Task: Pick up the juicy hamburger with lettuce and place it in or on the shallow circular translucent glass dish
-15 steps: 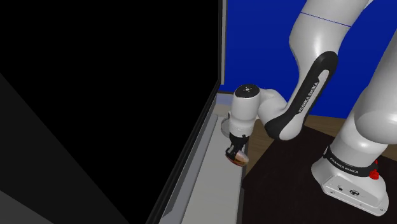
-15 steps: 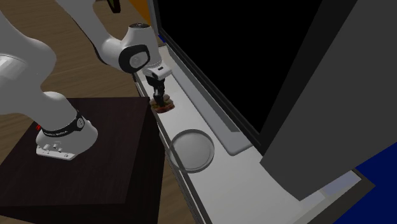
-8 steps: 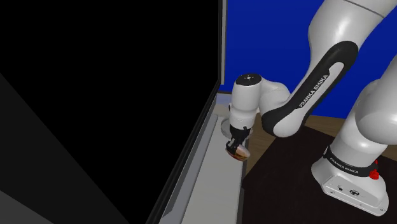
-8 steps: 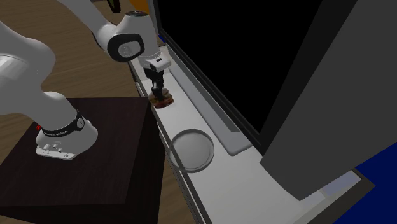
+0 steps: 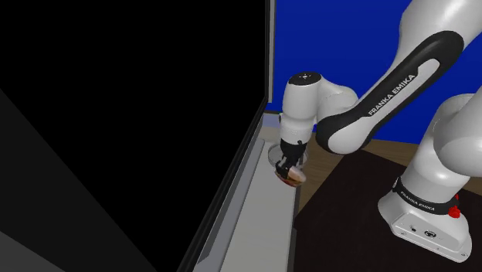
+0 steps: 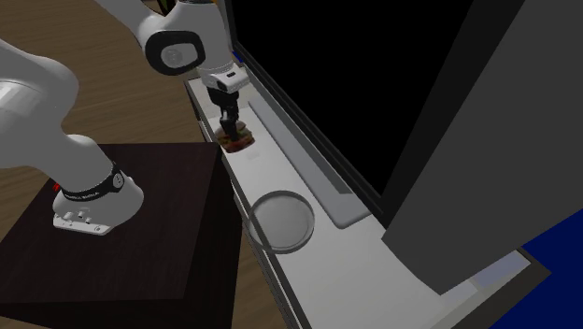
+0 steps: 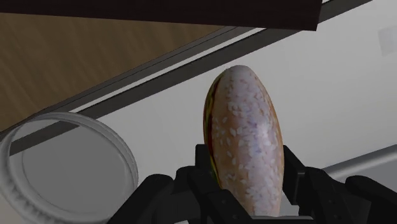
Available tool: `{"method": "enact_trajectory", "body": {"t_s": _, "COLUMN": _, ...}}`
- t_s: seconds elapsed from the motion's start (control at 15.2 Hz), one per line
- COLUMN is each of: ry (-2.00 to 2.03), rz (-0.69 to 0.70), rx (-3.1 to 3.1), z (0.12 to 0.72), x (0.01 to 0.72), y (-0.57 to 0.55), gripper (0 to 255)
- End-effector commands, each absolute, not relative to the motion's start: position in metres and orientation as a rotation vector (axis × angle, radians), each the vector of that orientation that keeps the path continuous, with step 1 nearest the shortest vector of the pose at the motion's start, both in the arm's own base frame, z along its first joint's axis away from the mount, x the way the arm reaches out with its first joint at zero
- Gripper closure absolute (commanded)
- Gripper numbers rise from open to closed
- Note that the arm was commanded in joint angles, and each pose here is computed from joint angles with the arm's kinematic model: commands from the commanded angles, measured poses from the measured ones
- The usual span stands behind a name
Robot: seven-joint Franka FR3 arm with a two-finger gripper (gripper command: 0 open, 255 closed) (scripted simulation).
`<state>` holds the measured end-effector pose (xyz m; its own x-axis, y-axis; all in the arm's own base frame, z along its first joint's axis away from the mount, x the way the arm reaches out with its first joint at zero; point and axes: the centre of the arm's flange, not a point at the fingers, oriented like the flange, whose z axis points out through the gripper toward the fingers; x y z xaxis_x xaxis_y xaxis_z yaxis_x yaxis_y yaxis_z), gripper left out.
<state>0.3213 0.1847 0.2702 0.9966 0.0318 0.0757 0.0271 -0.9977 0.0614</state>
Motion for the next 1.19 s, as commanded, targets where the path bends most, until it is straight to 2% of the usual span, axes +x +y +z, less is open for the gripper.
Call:
{"method": "enact_trajectory", "body": {"t_s": 0.0, "ry": 0.047, "rz": 0.117, "rx": 3.079, "z": 0.274, "x": 0.332, "y": 0.17, "gripper": 255}}
{"method": "enact_trajectory", "body": {"t_s": 1.12, "ry": 0.047, "rz": 0.117, "rx": 3.079, "z": 0.29, "x": 0.452, "y": -0.019, "gripper": 255}}
